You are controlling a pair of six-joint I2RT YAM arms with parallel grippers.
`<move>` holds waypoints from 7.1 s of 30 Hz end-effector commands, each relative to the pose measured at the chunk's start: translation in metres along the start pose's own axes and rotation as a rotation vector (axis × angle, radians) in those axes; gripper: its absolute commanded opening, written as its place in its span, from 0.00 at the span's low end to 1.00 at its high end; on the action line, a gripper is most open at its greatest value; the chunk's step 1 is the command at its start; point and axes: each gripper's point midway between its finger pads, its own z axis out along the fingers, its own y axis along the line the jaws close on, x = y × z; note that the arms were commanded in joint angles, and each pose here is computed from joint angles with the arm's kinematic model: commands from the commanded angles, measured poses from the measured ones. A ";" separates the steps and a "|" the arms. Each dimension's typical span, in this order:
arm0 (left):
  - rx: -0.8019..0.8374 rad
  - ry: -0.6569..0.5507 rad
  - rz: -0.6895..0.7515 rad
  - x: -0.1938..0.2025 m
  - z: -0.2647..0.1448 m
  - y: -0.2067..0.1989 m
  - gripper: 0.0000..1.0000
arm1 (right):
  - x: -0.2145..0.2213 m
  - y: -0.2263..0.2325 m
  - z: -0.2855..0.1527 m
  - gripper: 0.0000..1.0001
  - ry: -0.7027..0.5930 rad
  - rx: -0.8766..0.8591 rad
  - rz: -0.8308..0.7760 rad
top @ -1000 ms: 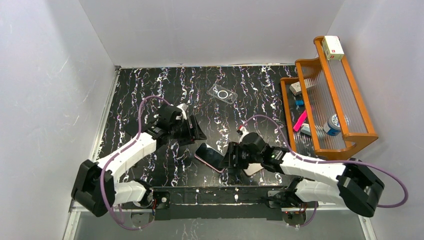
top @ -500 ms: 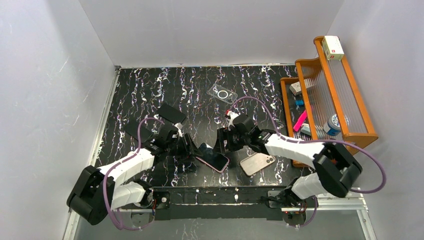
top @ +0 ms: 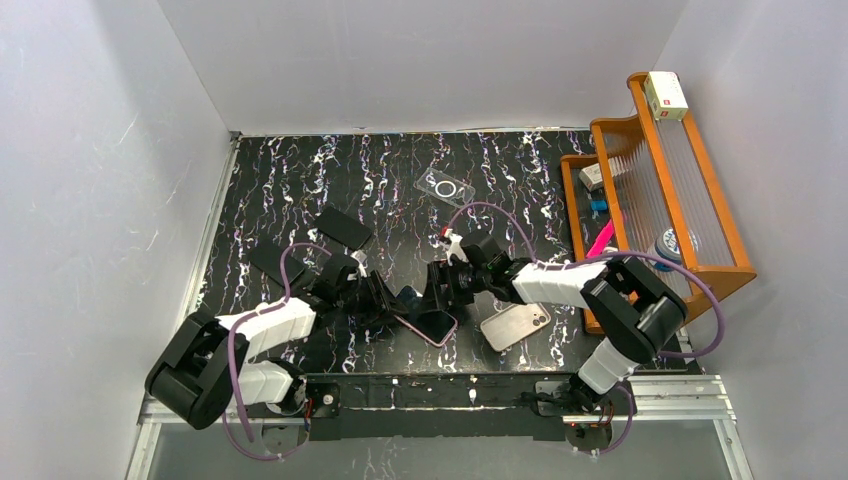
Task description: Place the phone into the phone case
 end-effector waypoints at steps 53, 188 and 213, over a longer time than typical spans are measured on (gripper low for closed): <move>0.184 0.053 -0.048 0.015 0.004 -0.016 0.27 | -0.004 0.050 -0.006 0.58 -0.118 -0.338 0.264; 0.742 -0.032 0.340 0.004 -0.120 -0.192 0.32 | -0.101 0.160 -0.180 0.01 -0.750 -0.710 -0.034; 0.840 0.051 0.611 0.036 -0.140 -0.187 0.00 | -0.105 0.172 -0.191 0.50 -0.607 -0.561 -0.245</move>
